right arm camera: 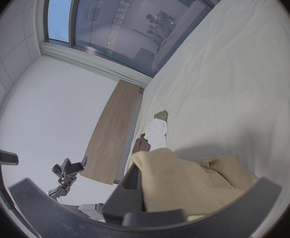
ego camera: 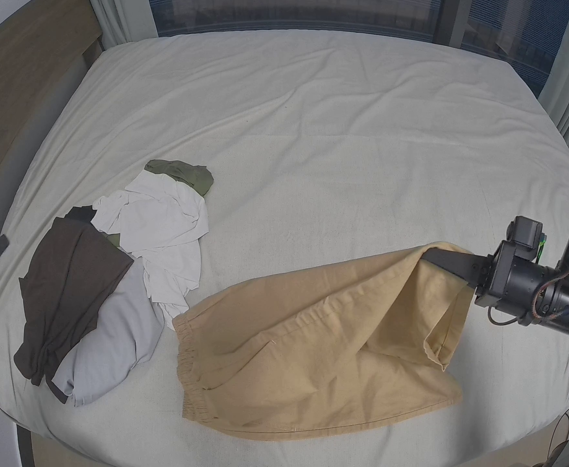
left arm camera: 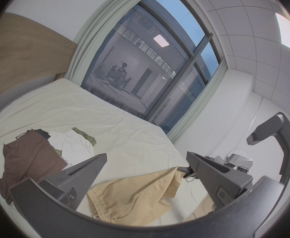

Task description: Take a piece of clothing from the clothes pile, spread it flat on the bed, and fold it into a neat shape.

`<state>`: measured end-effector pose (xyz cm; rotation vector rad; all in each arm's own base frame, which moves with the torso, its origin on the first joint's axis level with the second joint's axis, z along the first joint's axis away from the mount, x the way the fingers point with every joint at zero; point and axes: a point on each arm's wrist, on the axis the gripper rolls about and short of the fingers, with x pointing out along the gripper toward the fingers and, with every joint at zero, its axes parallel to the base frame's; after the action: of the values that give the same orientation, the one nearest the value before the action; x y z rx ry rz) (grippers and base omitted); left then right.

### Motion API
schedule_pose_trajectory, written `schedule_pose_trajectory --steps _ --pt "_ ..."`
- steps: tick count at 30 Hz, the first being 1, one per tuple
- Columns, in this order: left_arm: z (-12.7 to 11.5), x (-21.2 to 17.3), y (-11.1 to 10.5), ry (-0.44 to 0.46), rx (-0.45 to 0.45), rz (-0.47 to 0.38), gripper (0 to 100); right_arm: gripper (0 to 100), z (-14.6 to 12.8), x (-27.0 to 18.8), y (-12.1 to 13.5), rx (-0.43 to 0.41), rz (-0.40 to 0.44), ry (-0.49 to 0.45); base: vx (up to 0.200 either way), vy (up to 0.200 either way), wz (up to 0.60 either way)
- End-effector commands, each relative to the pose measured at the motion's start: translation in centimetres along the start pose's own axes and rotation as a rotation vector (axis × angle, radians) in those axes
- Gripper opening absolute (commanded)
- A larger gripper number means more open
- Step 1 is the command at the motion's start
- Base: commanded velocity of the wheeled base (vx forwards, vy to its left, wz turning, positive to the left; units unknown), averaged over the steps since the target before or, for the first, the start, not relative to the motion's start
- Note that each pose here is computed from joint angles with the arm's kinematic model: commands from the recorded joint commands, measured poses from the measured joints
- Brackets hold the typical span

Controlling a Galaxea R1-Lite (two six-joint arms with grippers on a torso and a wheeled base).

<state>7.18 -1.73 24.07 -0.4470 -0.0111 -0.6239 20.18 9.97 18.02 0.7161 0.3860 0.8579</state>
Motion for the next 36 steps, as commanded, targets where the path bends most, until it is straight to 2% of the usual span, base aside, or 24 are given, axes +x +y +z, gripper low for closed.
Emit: schedule_pose_trajectory --steps 1,4,8,18,24,30,36 --pt "-3.1 3.4 3.3 0.18 -0.104 0.032 100 0 0.5 -0.5 -1.1 0.008 -0.015 -0.001 0.0 0.0 0.0" --pt "-4.1 3.9 4.0 0.226 -0.127 0.035 100 0 0.5 -0.2 -1.5 0.015 -0.023 0.005 0.0 0.0 0.0" --pt "-4.6 5.3 4.5 0.289 -0.134 -0.008 100 0 0.8 -0.3 -1.7 0.012 -0.031 -0.01 0.0 0.0 0.0" --pt "-8.1 6.5 6.8 0.435 -0.062 0.015 100 0 1.7 -0.8 -2.2 0.009 -0.046 -0.038 0.0 0.0 0.0" --pt "-9.7 6.3 7.5 0.513 -0.117 0.017 100 0 1.7 -0.6 -2.5 0.015 -0.054 -0.036 0.0 0.0 0.0" --pt "-11.6 6.4 7.9 0.621 -0.197 -0.026 100 0 1.6 -0.3 -3.2 0.027 -0.074 -0.027 0.0 0.0 0.0" --pt "-13.0 7.6 8.9 0.69 -0.237 -0.008 100 0 1.7 -0.3 -3.3 0.028 -0.078 -0.031 0.0 0.0 0.0"
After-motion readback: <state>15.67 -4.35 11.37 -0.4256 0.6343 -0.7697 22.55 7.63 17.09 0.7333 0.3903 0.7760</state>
